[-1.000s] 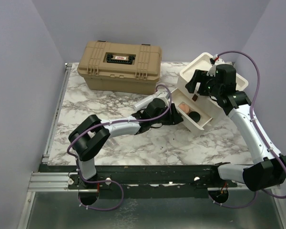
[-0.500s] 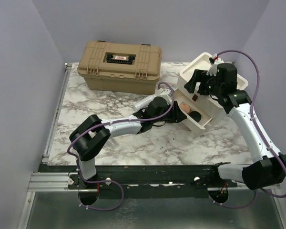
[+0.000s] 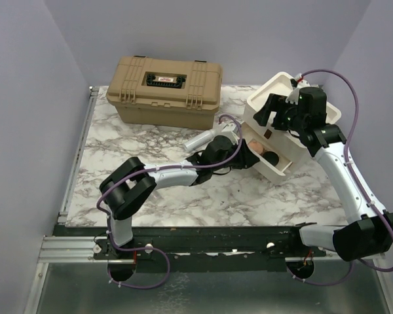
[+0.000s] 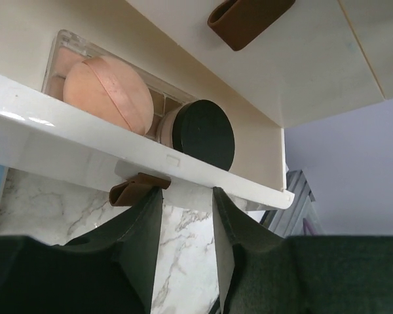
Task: Organize the makeup
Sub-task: Close the drawer in the storage box.
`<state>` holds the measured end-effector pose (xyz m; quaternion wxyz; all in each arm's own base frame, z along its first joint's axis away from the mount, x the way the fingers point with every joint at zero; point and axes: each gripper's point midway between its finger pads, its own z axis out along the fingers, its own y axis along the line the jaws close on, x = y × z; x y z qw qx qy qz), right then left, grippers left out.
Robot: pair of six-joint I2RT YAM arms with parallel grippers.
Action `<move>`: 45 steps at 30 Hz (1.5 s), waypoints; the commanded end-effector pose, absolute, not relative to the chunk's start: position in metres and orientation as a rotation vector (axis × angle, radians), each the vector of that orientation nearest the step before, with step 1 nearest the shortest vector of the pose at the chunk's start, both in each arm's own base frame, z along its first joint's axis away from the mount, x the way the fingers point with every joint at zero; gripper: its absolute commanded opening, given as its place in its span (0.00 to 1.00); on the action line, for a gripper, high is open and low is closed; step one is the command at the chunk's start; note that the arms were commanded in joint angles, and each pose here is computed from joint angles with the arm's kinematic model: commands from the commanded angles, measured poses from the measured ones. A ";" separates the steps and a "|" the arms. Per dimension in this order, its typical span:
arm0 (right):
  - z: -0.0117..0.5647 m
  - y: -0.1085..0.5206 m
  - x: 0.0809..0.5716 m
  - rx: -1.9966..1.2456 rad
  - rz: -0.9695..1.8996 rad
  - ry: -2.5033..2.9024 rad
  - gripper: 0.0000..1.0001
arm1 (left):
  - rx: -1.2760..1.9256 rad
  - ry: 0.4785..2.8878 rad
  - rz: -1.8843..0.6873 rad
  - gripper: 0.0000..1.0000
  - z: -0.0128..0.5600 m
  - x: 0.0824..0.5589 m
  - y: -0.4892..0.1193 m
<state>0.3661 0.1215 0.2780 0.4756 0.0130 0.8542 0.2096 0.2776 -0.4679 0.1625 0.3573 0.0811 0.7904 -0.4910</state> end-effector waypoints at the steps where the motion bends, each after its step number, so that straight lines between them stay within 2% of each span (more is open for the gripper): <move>1: 0.275 0.135 0.349 0.119 0.642 2.112 0.86 | 0.189 1.903 -1.280 0.33 0.177 0.294 -0.486; 4: 0.280 0.130 0.350 0.139 0.621 2.090 0.86 | 0.239 1.864 -1.299 0.27 0.182 0.294 -0.494; 12: 0.269 0.137 0.349 0.117 0.659 2.122 0.88 | 0.252 1.807 -1.299 0.25 0.192 0.305 -0.505; 18: 0.248 0.141 0.352 0.168 0.688 2.173 0.88 | 0.233 1.800 -1.337 0.28 0.193 0.312 -0.521; 26: 0.255 0.149 0.350 0.186 0.763 2.168 0.89 | 0.172 1.759 -1.348 0.33 0.180 0.318 -0.522; 31: 0.257 0.144 0.350 0.359 0.796 2.102 0.89 | 0.194 1.691 -1.312 0.34 0.180 0.315 -0.529; 36: 0.262 0.150 0.347 0.388 0.863 2.082 0.89 | 0.218 1.620 -1.306 0.41 0.174 0.313 -0.533; 45: 0.264 0.133 0.350 0.365 0.725 2.078 0.90 | 0.249 1.632 -1.310 0.45 0.171 0.308 -0.527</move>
